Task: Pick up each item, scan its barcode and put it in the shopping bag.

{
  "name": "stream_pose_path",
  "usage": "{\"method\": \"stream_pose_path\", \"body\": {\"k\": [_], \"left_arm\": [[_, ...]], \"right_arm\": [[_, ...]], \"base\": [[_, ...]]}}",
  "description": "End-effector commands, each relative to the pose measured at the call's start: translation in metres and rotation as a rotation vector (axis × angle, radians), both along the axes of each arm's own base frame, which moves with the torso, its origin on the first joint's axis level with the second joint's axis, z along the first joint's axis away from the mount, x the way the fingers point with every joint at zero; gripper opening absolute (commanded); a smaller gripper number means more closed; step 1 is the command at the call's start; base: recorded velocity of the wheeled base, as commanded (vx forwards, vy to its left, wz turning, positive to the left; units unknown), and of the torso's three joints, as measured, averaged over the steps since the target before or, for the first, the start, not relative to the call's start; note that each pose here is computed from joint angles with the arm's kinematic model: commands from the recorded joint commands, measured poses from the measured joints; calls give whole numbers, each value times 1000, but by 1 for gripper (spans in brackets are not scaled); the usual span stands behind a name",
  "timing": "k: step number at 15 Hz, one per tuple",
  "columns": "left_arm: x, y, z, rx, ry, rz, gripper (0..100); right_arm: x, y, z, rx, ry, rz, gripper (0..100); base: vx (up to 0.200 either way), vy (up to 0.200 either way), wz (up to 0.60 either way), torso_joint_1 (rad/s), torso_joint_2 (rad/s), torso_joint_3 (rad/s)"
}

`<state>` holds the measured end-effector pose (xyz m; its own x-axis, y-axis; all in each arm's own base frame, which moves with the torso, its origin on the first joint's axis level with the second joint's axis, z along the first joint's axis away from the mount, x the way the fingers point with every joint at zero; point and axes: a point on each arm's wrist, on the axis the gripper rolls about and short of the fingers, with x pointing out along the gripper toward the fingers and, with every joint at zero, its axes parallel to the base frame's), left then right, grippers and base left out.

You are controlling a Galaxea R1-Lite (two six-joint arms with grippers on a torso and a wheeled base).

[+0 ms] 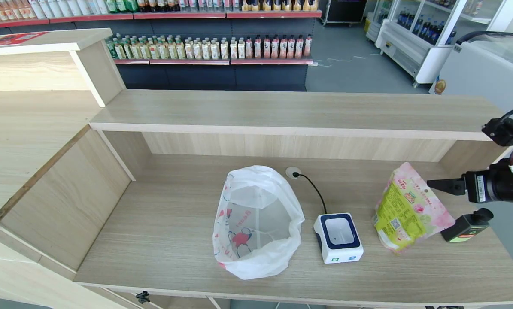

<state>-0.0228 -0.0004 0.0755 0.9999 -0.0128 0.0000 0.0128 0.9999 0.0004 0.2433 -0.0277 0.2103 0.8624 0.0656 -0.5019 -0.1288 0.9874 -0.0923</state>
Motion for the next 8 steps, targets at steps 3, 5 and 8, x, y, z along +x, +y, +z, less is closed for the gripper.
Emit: {"method": "stream_pose_path", "body": {"k": [3,5,8], "left_arm": [[0,0,0,0,0,0,100],[0,0,0,0,0,0,100],[0,0,0,0,0,0,100]], "right_arm": [[19,-2,-34,12,125,4,100],[33,-4,-45,18,156,10,100],[58,-5,-55,12,161,26,100]], "base": [[0,0,0,0,0,0],[0,0,0,0,0,0],[0,0,0,0,0,0]]}}
